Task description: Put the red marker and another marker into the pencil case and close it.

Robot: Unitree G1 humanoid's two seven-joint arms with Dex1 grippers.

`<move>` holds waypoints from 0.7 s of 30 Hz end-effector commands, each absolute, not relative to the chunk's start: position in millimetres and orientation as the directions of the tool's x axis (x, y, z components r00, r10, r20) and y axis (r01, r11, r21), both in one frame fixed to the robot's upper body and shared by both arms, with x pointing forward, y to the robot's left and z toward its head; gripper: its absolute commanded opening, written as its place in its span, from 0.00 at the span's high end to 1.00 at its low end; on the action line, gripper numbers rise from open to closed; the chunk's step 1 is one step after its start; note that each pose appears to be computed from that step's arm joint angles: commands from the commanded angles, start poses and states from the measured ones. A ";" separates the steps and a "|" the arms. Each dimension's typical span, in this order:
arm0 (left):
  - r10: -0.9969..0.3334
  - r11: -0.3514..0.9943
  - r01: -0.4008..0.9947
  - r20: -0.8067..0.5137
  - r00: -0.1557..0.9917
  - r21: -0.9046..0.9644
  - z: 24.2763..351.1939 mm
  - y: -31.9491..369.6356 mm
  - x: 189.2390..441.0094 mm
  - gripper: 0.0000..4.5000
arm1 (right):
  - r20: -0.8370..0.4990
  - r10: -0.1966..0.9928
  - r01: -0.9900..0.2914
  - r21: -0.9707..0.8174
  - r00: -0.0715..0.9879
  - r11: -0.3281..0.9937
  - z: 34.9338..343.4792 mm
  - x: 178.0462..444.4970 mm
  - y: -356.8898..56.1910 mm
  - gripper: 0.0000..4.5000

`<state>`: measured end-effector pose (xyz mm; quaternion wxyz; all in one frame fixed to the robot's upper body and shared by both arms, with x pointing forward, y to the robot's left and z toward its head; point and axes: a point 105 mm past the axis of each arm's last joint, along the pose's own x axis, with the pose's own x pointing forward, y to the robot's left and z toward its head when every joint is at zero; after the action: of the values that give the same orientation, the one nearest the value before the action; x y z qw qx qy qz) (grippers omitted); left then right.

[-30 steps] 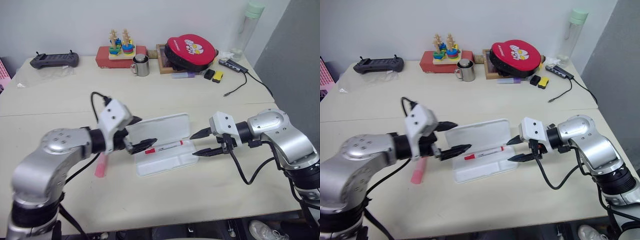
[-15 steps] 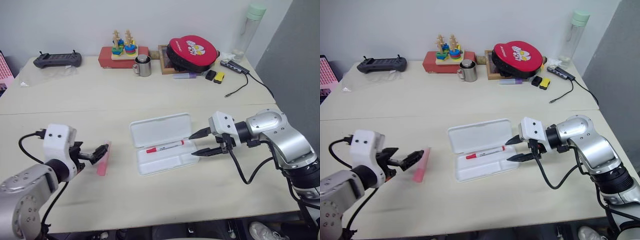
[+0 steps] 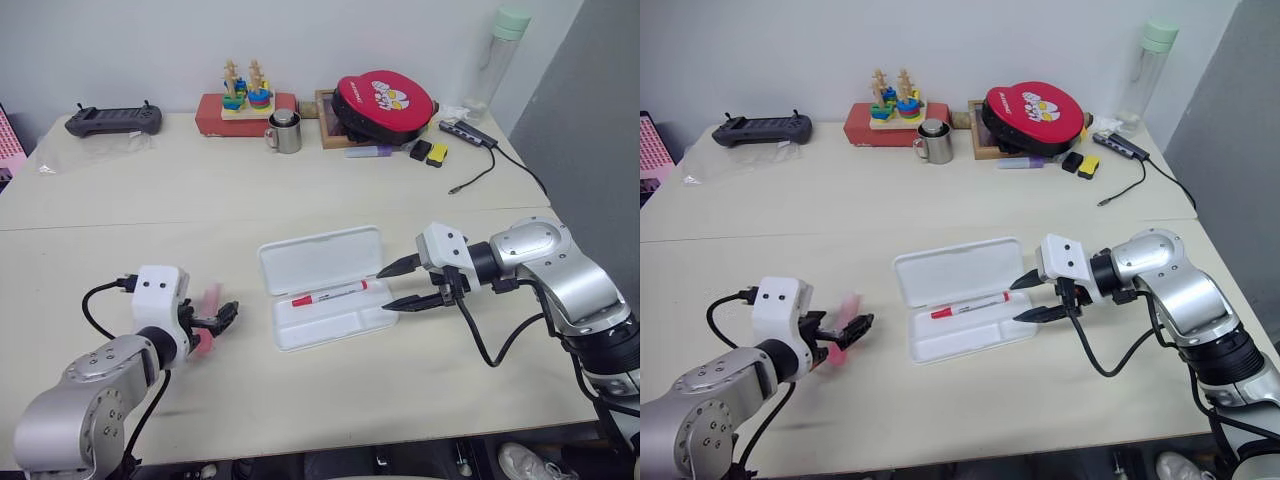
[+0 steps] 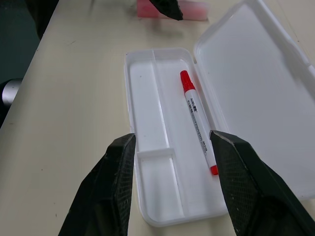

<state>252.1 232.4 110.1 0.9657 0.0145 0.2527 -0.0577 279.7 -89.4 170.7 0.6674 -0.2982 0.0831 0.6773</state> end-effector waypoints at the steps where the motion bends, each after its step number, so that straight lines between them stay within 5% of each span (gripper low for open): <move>1: -0.121 0.990 0.143 -0.444 0.888 0.016 120.3 226.6 257.3 0.00 | -0.516 0.854 -0.940 -0.321 0.071 -0.115 177.4 277.4 -89.3 0.45; 21: -0.169 0.983 0.182 -0.426 0.889 -0.010 120.5 209.3 259.6 0.00 | -0.522 0.849 -0.940 -0.321 0.075 -0.114 176.5 276.5 -89.7 0.45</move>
<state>259.5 207.6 106.5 0.9640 0.0030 0.2483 -0.0949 279.8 -90.4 170.5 0.6676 -0.3002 0.0844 0.6761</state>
